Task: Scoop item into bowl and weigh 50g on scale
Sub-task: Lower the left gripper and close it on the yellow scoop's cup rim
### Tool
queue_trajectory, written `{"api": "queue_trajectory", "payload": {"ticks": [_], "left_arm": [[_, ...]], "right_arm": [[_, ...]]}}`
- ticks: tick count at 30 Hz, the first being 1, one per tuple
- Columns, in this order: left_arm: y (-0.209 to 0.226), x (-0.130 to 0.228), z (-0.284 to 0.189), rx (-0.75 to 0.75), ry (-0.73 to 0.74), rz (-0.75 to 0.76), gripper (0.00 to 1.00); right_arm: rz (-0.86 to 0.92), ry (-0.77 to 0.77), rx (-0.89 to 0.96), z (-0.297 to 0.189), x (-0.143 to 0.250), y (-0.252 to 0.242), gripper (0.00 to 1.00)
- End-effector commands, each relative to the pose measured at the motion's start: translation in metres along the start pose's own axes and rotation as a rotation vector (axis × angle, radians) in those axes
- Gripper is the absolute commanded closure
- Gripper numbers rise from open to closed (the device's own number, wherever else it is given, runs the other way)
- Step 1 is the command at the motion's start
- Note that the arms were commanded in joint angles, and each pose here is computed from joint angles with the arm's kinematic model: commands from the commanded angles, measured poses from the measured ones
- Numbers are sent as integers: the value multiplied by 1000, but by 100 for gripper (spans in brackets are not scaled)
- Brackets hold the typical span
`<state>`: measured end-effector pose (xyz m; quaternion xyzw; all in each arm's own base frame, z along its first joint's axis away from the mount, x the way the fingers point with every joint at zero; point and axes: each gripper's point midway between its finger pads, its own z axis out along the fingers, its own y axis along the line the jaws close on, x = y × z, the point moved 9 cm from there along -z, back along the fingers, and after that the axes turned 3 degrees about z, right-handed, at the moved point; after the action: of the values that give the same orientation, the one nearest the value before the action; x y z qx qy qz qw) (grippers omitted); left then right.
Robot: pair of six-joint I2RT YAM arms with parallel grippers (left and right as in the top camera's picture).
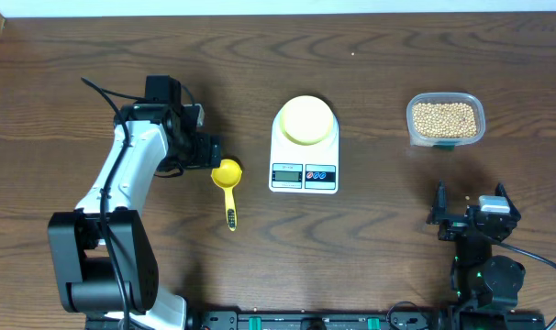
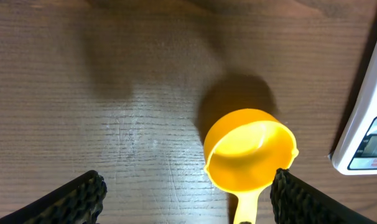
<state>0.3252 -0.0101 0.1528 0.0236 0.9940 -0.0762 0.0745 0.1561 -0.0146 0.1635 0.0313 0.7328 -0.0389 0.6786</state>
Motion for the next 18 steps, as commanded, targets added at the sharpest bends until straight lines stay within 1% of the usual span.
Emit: {"api": "queue_trajectory", "payload": {"ticks": [1, 5, 10, 18], "left_arm": [[-8, -4, -2, 12, -5, 72, 13], [-11, -4, -1, 13, -2, 97, 13], [-10, 2, 6, 11, 16, 94, 13], [-10, 2, 7, 10, 17, 95, 13]], "right_arm": [[8, 1, -6, 0, 1, 1, 1], [9, 1, -6, 0, 1, 1, 1], [8, 1, -6, 0, 1, 1, 1], [8, 1, -6, 0, 1, 1, 1]]}}
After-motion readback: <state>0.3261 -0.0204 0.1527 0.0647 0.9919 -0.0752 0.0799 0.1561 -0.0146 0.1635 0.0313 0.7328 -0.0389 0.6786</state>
